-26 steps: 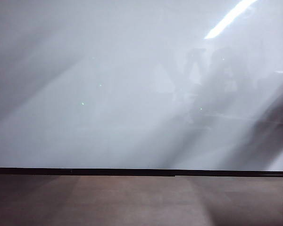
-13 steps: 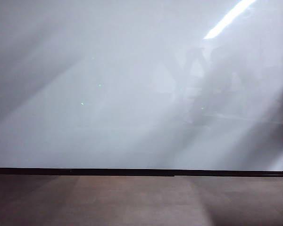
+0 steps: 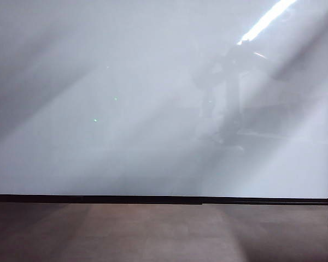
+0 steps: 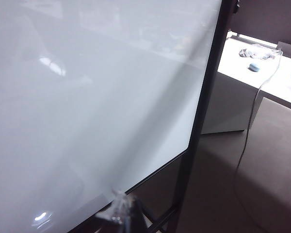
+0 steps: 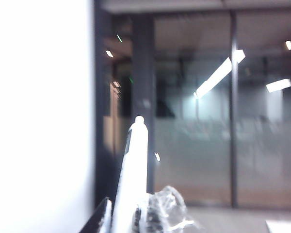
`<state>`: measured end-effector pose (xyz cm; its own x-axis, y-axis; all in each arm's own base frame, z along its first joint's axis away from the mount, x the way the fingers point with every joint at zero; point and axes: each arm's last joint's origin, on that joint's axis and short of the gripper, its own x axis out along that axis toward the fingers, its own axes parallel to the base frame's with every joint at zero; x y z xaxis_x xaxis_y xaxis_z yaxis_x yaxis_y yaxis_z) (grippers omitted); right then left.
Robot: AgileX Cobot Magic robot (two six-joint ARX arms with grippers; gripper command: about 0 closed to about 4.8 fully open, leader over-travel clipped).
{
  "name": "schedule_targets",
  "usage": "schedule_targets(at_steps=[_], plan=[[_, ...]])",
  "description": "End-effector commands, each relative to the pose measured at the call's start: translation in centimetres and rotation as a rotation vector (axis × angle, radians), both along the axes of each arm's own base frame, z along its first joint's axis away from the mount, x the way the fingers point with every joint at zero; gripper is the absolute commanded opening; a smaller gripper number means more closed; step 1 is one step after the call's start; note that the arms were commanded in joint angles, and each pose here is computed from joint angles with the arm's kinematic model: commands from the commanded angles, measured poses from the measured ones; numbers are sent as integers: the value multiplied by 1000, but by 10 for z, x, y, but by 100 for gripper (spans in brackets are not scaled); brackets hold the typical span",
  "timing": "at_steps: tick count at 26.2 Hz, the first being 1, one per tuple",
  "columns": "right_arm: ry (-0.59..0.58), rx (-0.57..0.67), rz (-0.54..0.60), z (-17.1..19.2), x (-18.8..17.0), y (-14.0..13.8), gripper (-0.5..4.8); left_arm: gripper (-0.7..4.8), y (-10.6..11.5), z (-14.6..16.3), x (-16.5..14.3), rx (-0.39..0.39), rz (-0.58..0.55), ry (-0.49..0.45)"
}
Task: Reach to the right to find the marker pen, pick it up, and write the number 3 on the whiteboard.
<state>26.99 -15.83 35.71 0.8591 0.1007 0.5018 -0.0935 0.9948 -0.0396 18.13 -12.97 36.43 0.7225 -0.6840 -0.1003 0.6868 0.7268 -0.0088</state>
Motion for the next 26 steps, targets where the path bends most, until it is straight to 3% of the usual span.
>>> schedule_targets(at_steps=[1, 7, 16, 26], plan=[[-23, -17, 85, 30, -24, 19, 49, -5, 0, 2, -1, -4, -8, -10], [-85, 4, 280, 66, -58, 58, 48, -5, 0, 2, -1, -4, -7, -10], [-95, 42, 562, 73, -48, 126, 47, -5, 0, 2, -1, -4, -8, -11], [142, 73, 691, 48, -25, 201, 38, -5, 0, 2, -1, -3, -7, -11]])
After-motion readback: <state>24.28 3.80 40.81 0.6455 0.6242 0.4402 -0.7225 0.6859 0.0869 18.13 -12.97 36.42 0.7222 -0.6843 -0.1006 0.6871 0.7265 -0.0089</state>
